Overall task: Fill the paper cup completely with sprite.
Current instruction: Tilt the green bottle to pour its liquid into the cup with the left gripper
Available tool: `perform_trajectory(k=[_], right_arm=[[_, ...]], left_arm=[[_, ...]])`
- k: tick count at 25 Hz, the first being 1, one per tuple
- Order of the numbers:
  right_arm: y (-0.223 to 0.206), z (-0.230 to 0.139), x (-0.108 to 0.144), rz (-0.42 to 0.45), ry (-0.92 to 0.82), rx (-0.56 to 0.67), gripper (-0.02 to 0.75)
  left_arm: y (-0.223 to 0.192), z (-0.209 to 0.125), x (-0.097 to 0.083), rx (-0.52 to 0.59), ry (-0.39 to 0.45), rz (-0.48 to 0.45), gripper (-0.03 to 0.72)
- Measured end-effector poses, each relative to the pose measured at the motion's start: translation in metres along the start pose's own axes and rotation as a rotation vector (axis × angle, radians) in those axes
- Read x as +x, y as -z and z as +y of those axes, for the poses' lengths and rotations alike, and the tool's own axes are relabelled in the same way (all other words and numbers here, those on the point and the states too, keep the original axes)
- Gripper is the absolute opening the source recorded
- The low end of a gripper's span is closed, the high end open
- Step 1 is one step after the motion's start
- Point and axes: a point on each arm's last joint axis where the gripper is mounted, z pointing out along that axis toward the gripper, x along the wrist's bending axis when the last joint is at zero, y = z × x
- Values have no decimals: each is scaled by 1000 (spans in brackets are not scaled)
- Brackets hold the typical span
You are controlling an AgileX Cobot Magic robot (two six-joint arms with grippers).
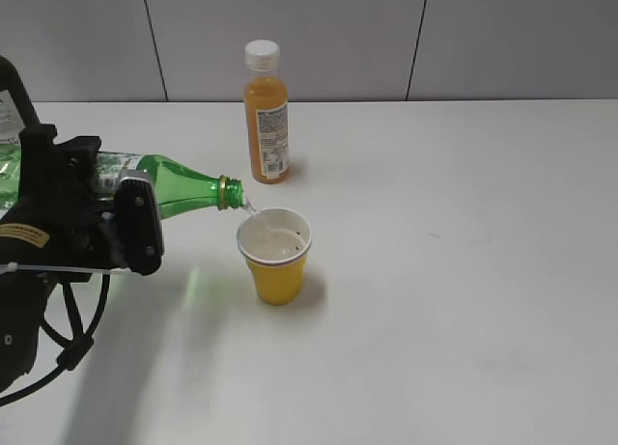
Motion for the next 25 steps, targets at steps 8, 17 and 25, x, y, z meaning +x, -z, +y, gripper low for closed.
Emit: perform_trajectory(k=[8, 17, 25], right_arm=[[0, 0, 0, 0, 0, 0, 594], [0, 0, 0, 0, 0, -1, 594], [0, 0, 0, 0, 0, -1, 594]], left_arm=[[0, 0, 0, 0, -27, 1, 448], [0, 0, 0, 0, -45, 2, 448], [0, 0, 0, 1, -45, 4, 448]])
